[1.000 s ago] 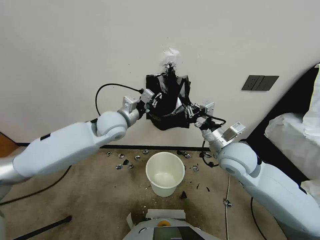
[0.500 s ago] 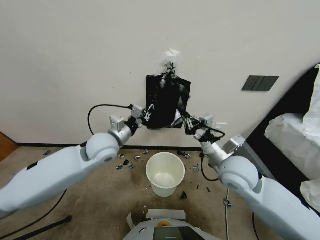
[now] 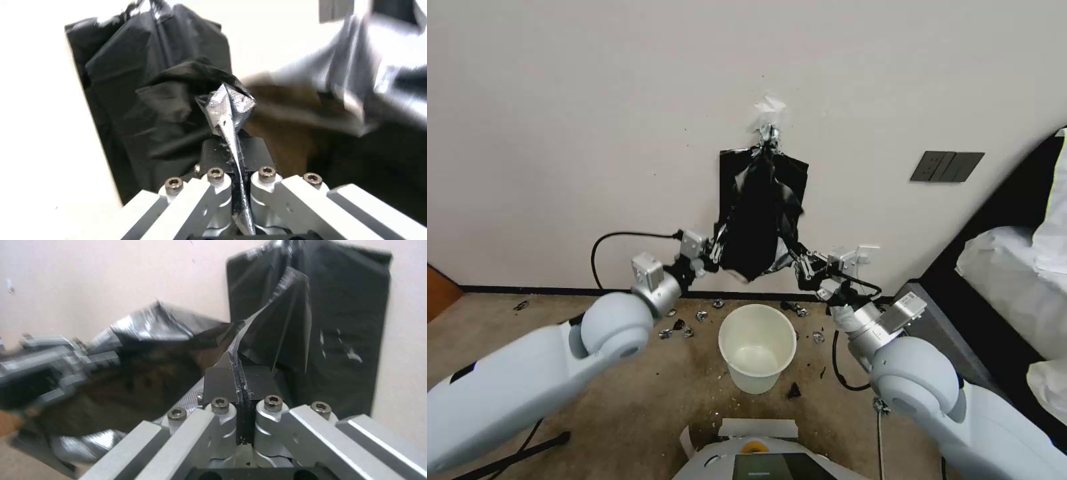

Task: Place a trash bag onto the trash bin.

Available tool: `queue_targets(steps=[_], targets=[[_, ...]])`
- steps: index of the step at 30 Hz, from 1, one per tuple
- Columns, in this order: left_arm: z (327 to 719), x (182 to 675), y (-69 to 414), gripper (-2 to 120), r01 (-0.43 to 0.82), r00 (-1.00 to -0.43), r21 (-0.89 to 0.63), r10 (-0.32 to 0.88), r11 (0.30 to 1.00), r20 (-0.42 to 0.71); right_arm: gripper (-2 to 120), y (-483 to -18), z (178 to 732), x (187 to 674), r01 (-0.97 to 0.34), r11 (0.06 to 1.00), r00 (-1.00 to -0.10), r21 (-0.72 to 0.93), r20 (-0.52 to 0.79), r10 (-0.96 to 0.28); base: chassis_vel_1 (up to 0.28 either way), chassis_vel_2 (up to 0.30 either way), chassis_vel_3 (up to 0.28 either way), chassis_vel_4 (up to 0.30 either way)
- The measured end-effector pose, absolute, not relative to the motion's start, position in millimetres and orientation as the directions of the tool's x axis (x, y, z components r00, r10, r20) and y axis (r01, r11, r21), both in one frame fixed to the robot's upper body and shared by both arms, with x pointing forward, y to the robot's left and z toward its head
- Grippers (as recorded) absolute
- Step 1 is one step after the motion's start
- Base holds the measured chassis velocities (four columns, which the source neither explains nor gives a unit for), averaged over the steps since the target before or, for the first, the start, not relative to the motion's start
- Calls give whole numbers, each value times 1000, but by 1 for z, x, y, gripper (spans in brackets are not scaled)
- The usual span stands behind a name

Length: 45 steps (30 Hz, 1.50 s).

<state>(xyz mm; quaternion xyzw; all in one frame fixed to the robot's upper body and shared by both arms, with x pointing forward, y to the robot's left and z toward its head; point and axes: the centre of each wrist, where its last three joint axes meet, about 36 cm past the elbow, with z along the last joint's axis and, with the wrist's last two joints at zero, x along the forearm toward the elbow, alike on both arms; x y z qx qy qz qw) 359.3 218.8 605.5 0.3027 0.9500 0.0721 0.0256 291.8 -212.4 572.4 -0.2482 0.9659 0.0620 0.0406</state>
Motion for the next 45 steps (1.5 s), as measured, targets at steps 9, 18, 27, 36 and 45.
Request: queue_targets(steps=[9,18,27,36,45], targets=[[601,350,207,0,603,-795,120,607,789,-1,0,-220,557,280,-440,891,-898,113,-41,-438,0,0,0,0],[582,356,190,0,605,-796,66,604,793,32,0,-227,557,280,-416,904,-909,92,-61,-412,0,0,0,0],[560,338,169,0,620,-779,-14,619,784,99,0,-240,550,273,-352,933,-936,78,-16,-352,0,0,0,0],[518,341,179,0,532,-825,-47,530,845,197,0,-215,516,260,-361,921,-931,150,0,-365,0,0,0,0],[477,328,181,0,463,-843,-82,467,883,266,0,-204,470,260,-285,936,-945,205,105,-310,0,0,0,0]])
